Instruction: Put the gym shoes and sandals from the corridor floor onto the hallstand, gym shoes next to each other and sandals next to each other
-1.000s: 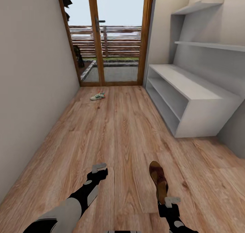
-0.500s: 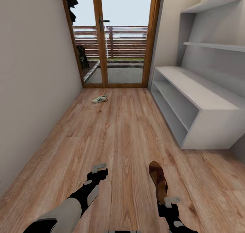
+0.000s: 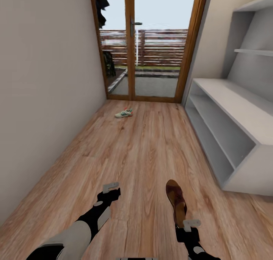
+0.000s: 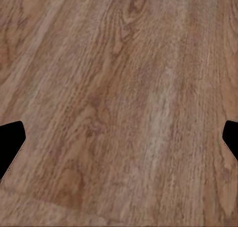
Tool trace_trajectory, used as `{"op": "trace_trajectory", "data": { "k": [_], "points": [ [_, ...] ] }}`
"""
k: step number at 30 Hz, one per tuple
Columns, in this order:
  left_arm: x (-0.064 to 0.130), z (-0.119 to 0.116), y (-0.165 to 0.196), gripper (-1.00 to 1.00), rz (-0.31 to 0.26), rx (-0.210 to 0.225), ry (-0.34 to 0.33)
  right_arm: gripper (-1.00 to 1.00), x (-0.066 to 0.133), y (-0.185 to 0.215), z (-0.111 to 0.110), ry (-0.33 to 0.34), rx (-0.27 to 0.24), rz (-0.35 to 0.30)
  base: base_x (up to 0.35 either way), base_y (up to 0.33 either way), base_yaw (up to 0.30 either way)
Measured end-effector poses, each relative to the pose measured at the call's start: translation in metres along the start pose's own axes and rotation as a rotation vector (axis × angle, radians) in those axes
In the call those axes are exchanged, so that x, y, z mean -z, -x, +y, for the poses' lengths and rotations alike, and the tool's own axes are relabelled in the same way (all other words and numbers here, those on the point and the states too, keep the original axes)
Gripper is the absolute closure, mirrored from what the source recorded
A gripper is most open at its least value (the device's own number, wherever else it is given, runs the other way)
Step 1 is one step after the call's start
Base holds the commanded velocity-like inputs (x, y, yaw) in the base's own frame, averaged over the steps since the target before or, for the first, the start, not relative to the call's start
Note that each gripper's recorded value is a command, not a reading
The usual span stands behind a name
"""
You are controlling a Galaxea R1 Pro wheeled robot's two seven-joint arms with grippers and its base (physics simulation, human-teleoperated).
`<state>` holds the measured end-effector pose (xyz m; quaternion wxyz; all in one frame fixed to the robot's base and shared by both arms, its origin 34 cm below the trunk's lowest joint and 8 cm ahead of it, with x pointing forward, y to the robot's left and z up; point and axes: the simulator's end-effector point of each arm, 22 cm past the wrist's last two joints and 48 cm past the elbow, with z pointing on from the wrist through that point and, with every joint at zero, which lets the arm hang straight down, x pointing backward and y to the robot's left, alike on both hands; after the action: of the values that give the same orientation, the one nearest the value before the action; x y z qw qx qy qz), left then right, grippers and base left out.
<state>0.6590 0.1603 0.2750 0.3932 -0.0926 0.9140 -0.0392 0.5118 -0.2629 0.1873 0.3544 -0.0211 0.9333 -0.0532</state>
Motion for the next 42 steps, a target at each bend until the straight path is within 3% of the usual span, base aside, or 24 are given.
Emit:
{"op": "trace_trajectory", "data": {
  "k": [16, 42],
  "points": [
    [-0.0007, 0.0002, -0.0021, -1.00, 0.004, 0.000, 0.000, 1.00, -0.0003, -0.0017, 0.0003, 0.001, 0.002, 0.003, 0.350, -0.139, 0.116],
    [-0.0028, 0.0013, -0.0074, -1.00, 0.013, 0.000, 0.002, 1.00, -0.0013, -0.0066, 0.0006, 0.001, 0.002, 0.012, 0.350, -0.139, 0.006]
  ]
}}
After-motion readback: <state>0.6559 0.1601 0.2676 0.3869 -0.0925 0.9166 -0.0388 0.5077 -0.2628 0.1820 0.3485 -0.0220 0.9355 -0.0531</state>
